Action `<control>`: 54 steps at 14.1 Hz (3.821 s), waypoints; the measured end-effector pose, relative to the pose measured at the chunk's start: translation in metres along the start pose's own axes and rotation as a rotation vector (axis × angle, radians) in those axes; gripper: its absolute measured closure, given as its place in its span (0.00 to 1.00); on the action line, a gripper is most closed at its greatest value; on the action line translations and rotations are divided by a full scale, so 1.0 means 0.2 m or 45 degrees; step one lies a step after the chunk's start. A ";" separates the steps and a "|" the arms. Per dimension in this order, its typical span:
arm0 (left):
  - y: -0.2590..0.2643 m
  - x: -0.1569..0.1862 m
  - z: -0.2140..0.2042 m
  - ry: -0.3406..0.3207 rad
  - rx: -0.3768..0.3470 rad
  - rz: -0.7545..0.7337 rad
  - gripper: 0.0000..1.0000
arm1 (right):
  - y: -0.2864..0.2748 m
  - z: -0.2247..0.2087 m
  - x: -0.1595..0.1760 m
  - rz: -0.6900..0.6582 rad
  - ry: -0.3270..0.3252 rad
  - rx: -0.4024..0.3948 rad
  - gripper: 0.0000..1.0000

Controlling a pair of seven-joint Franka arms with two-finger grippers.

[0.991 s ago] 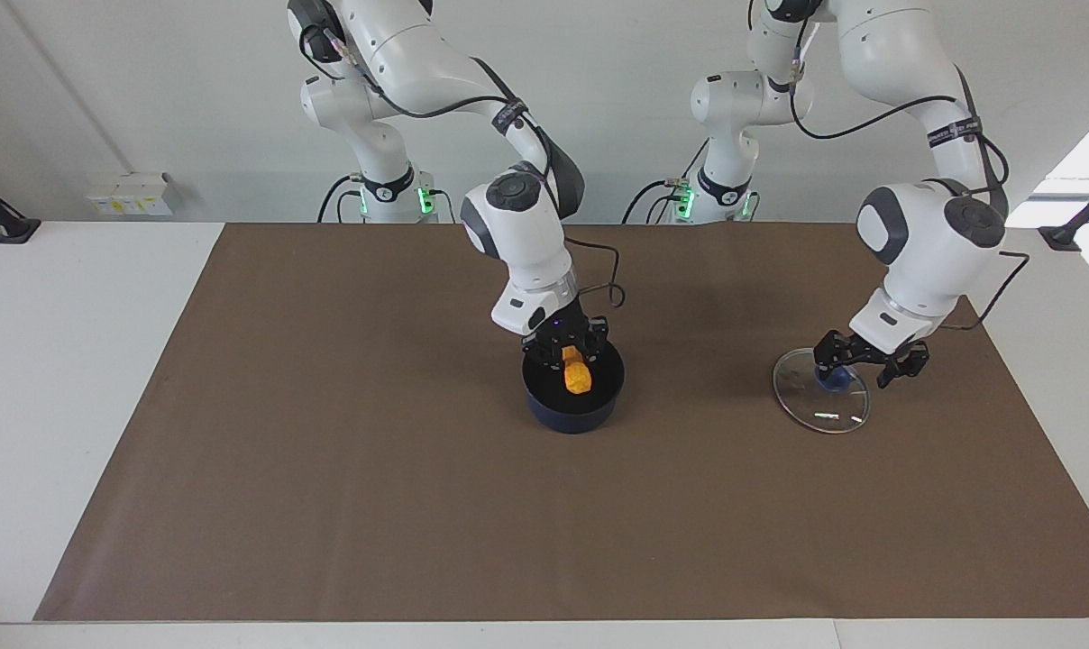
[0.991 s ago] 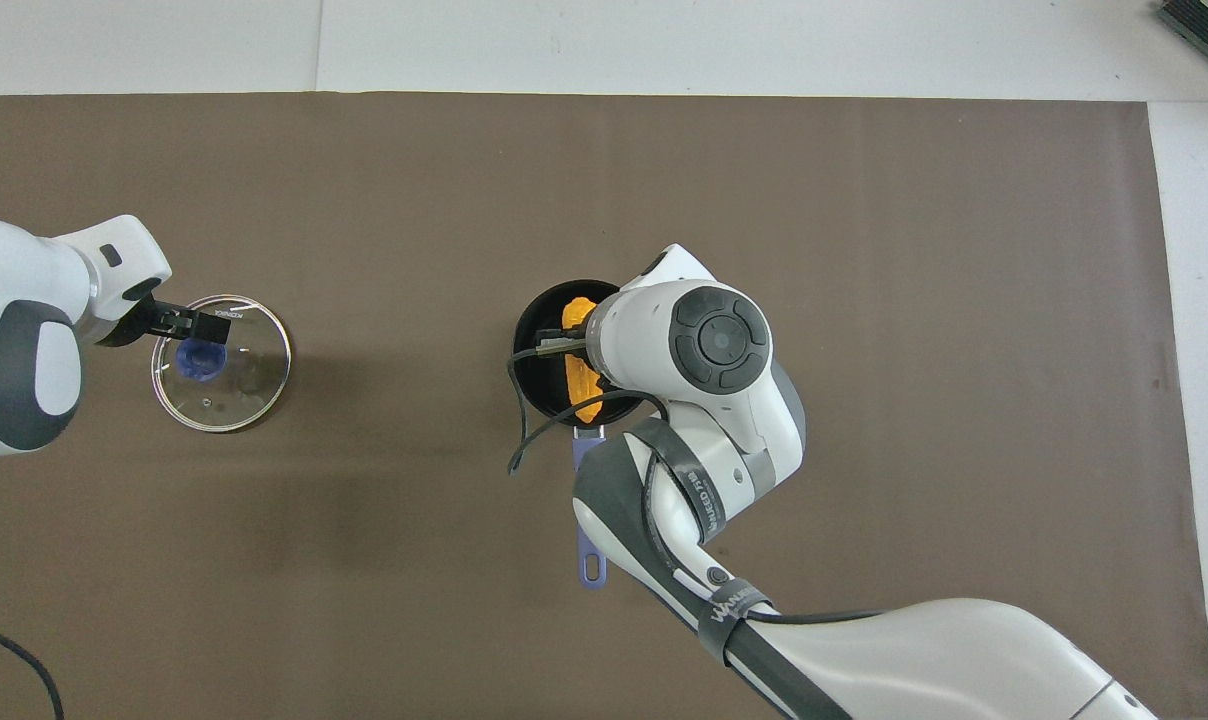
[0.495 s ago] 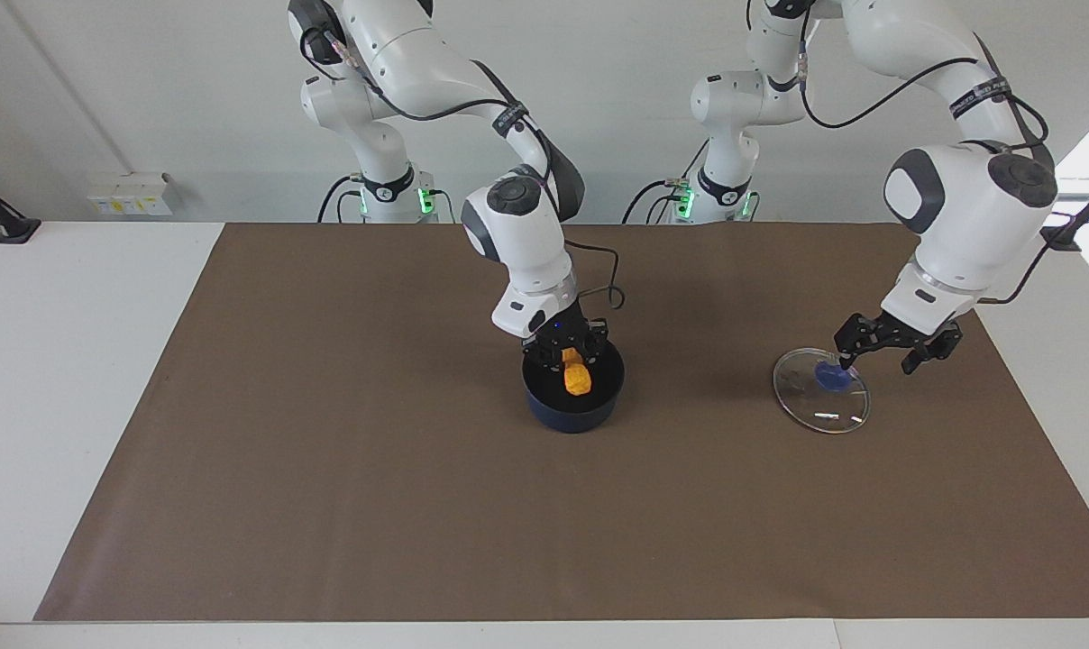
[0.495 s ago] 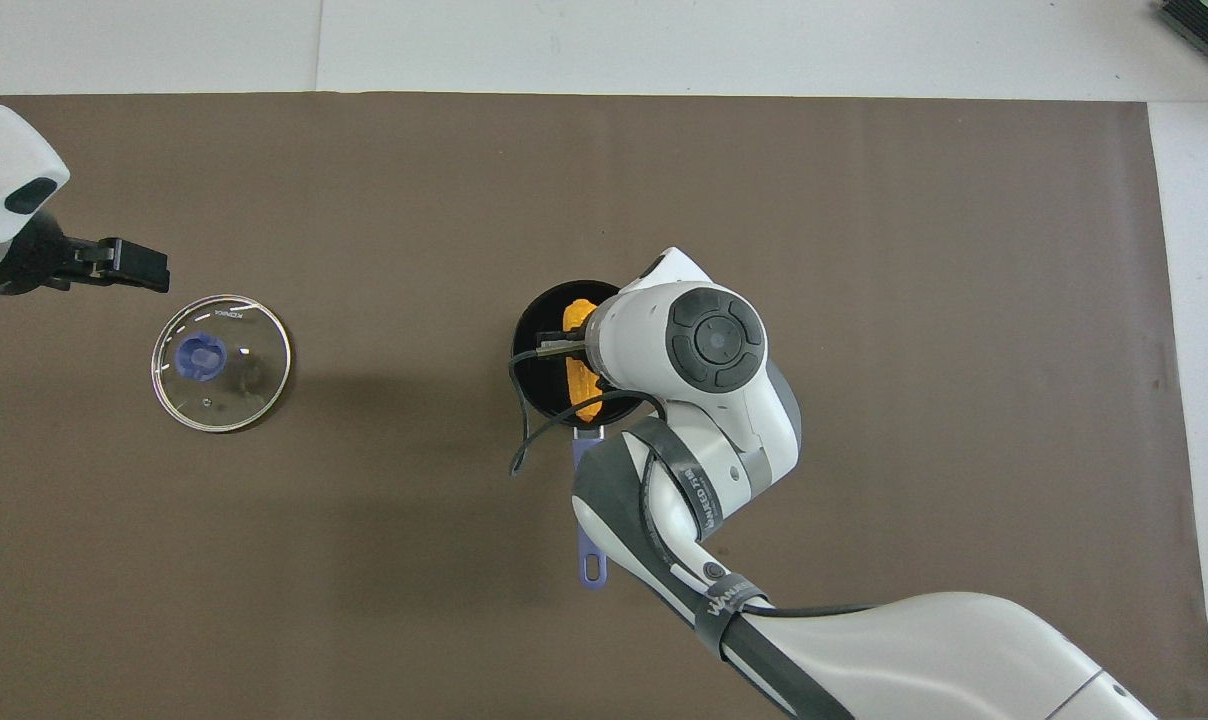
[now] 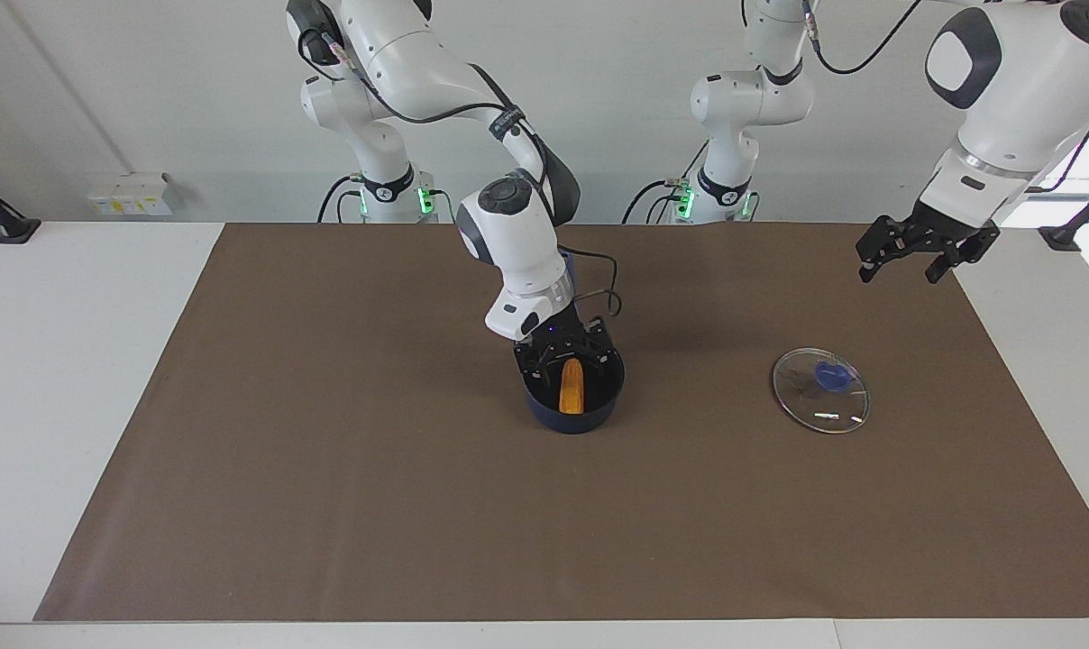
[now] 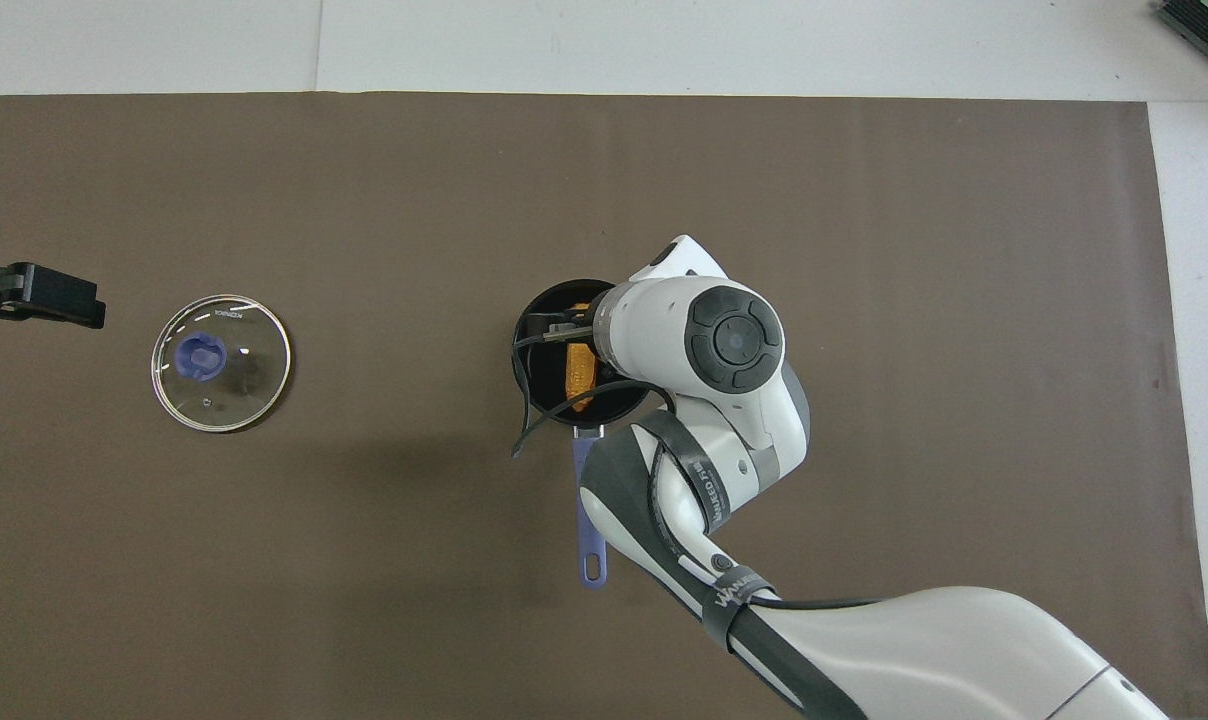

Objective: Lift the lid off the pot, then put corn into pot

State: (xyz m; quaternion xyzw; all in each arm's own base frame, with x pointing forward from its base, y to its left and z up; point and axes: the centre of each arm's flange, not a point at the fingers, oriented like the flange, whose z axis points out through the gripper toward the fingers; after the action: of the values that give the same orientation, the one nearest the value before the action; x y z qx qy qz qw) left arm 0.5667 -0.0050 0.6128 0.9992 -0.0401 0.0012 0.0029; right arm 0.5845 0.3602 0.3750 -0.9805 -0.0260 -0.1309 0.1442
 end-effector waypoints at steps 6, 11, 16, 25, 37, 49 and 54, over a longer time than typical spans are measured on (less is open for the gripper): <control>0.04 0.00 0.01 -0.029 -0.002 -0.013 0.00 | 0.23 -0.31 0.24 0.049 0.142 -0.004 0.00; 0.08 -0.01 0.02 -0.057 -0.004 0.005 0.00 | 0.39 -0.68 0.24 0.034 0.015 -0.122 0.00; 0.20 -0.03 -0.01 -0.060 -0.003 0.057 0.00 | 0.55 -1.08 0.21 0.107 -0.030 -0.207 0.00; 0.20 -0.06 -0.06 -0.041 -0.007 0.087 0.00 | 0.98 -1.69 0.10 0.304 -0.043 -0.325 0.00; 0.06 -0.06 -0.06 -0.041 -0.008 0.021 0.00 | 1.42 -1.93 0.02 0.082 -0.173 -0.397 0.00; 0.06 -0.06 -0.06 -0.042 -0.008 0.020 0.00 | 1.33 -1.87 -0.03 0.067 -0.297 -0.339 0.00; 0.06 -0.06 -0.06 -0.042 -0.008 0.020 0.00 | 1.33 -1.88 -0.01 0.072 -0.347 -0.335 0.00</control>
State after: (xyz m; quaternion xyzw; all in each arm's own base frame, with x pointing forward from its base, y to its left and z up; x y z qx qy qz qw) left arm 0.5534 -0.0153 0.6243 0.9987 -0.0480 -0.0154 0.0052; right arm 0.5130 -0.0027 0.6499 -0.9999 -0.0005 0.0048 0.0136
